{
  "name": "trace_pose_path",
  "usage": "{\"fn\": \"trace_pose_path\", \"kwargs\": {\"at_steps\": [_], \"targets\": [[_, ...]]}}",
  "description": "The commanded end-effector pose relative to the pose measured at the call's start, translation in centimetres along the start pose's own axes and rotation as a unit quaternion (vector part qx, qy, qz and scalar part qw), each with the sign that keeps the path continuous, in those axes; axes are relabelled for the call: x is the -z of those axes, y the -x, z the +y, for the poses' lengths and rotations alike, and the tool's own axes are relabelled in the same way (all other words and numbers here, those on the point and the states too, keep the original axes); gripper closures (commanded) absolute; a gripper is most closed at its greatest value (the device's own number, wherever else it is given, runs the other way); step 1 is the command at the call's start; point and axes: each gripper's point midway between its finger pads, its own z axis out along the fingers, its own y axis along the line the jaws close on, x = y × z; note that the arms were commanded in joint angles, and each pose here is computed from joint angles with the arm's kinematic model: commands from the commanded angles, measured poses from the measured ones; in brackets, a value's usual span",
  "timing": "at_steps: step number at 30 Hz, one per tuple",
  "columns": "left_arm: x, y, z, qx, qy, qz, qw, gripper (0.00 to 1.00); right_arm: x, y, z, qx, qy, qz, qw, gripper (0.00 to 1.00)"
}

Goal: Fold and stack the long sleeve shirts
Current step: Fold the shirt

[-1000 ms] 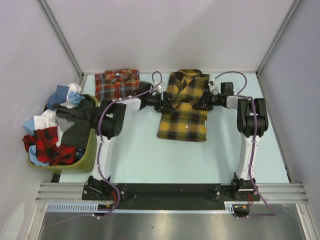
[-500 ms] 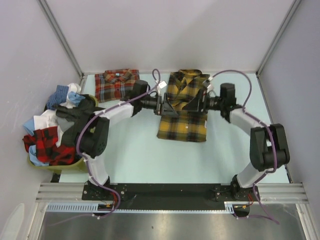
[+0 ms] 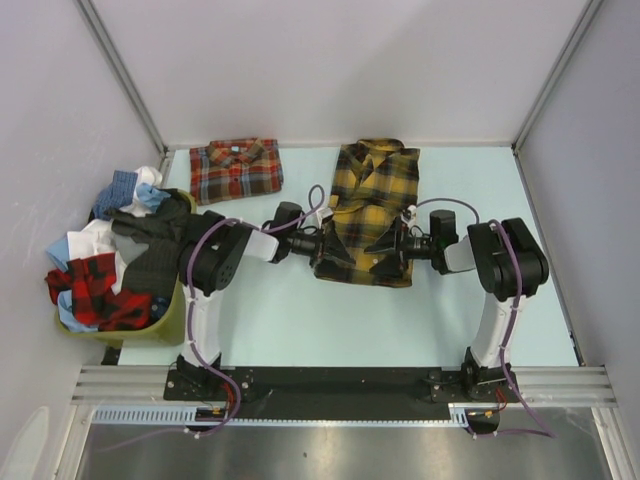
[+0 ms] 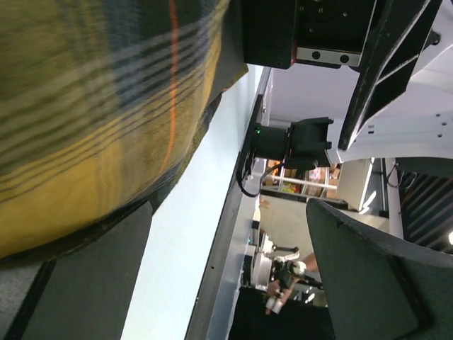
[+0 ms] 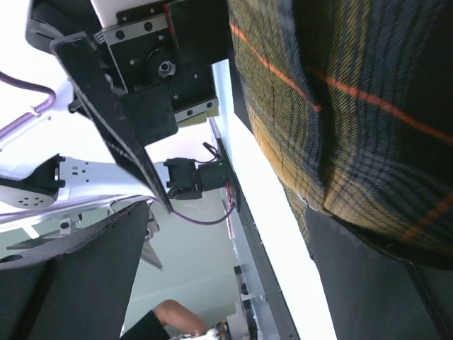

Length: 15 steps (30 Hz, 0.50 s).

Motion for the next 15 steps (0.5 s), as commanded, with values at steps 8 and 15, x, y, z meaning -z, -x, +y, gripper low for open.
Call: {"fn": "trace_pose_path", "kwargs": {"at_steps": [8,15], "targets": [[0.2,3.7,-6.6,-0.170,0.004,-0.023,0.985,0.03,3.2,7.4,5.3,0.110,-0.014,-0.069,0.991,0.00],[-0.9,12.1,0.4,-0.055,0.070,-0.105,0.990,0.06,2.0,12.5,1.5,0.071,-0.010,-0.089,0.993,0.00]]}}
